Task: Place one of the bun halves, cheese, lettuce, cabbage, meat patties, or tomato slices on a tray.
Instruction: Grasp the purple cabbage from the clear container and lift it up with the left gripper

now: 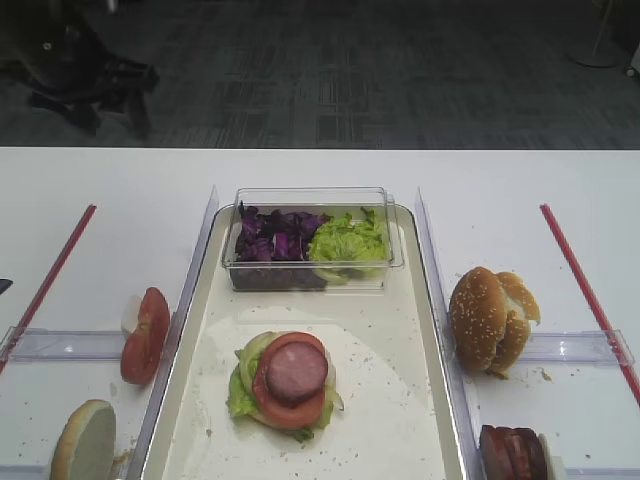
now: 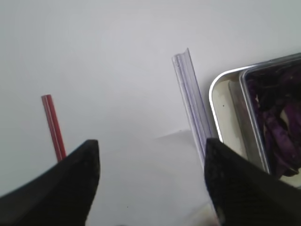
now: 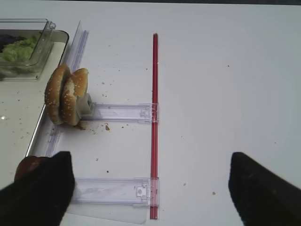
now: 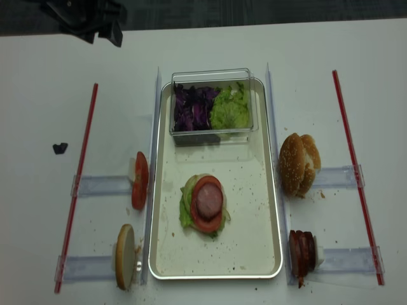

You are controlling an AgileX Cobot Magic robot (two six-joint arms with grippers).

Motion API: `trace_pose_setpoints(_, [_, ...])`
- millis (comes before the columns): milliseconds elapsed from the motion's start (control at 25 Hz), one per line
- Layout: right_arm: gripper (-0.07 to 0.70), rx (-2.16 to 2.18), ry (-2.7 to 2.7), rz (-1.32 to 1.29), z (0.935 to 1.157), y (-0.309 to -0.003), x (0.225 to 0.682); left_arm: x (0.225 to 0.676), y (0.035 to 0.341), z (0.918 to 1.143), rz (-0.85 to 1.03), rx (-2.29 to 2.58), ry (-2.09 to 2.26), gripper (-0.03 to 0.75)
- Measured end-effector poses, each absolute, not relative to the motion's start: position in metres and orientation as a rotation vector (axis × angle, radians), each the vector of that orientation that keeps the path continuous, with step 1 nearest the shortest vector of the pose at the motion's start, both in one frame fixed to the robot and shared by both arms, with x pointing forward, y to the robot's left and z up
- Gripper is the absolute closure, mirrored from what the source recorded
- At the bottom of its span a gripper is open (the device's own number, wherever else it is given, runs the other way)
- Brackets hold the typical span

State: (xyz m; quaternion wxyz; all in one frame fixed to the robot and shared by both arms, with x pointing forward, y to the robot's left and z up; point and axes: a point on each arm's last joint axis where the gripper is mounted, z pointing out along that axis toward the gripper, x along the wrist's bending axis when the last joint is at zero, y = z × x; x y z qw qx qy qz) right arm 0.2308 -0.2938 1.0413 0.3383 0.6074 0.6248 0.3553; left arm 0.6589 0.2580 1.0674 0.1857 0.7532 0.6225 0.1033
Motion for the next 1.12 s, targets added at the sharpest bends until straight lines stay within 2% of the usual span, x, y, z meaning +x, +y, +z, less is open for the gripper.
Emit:
trace_pose_setpoints(240, [-0.046, 1.582, 1.628, 0.926, 1.041, -0.294, 0.231, 0.684, 0.253, 1.025, 0.167, 2.201, 1.806, 0.277])
trace_pose_setpoints(600, [-0.046, 1.582, 1.628, 0.926, 1.041, -0.294, 0.231, 0.697, 0.25, 0.986, 0.023, 2.272, 1.861, 0.277])
trace_pose_setpoints(880, [-0.046, 1.582, 1.628, 0.926, 1.041, -0.294, 0.231, 0.7, 0.25, 0.989, 0.035, 2.293, 1.827, 0.277])
trace_pose_setpoints(1120, [-0.046, 1.582, 1.628, 0.926, 1.041, -0.294, 0.231, 0.704, 0.239, 1.004, 0.094, 2.298, 1.753, 0.277])
